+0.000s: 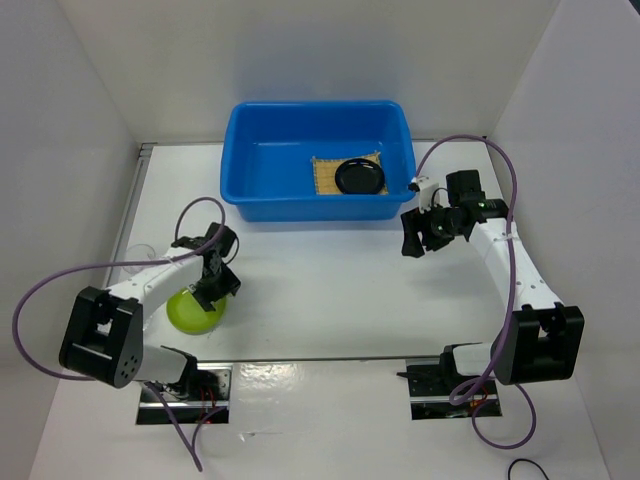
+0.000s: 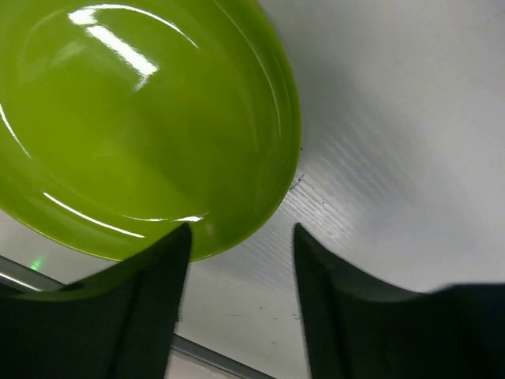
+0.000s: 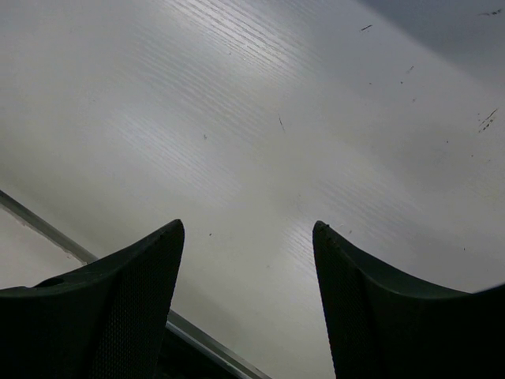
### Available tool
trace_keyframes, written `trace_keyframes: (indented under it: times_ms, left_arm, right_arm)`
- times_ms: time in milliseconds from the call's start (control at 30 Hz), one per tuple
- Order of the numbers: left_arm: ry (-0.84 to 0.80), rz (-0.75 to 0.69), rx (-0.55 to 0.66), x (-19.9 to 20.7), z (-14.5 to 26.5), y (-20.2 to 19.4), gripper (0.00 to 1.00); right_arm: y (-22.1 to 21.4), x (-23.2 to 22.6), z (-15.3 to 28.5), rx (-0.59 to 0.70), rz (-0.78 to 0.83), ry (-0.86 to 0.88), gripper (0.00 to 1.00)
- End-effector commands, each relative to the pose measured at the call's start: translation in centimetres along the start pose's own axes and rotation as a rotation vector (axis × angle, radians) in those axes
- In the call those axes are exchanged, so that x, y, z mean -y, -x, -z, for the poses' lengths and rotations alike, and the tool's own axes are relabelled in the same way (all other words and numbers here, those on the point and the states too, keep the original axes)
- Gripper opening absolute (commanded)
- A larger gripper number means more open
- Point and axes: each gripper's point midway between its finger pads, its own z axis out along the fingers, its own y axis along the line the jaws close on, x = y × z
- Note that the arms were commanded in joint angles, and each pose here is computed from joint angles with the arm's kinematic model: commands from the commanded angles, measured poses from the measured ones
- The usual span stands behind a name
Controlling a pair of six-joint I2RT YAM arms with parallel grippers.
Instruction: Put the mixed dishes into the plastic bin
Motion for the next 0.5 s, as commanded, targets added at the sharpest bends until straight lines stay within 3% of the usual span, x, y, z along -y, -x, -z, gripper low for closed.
trace_keyframes:
  times_ms: [0, 100, 467]
  left_arm:
    - [0.003, -0.025, 0.016, 0.6, -0.2, -0.6, 0.68]
    - [0.028, -0.078, 0.025, 1.1, -0.6, -1.2, 0.81]
    - [0.267, -0.241, 0.068, 1.7, -1.8, -3.9, 0.78]
  right_arm:
    - [0.8, 0.1, 0.4, 0.048, 0.029, -0.007, 0.71]
    - [0.8, 0.1, 0.4, 0.048, 0.029, -0.007, 0.71]
    - [0.8, 0.0, 0.4, 0.051, 0.029, 0.001, 0.71]
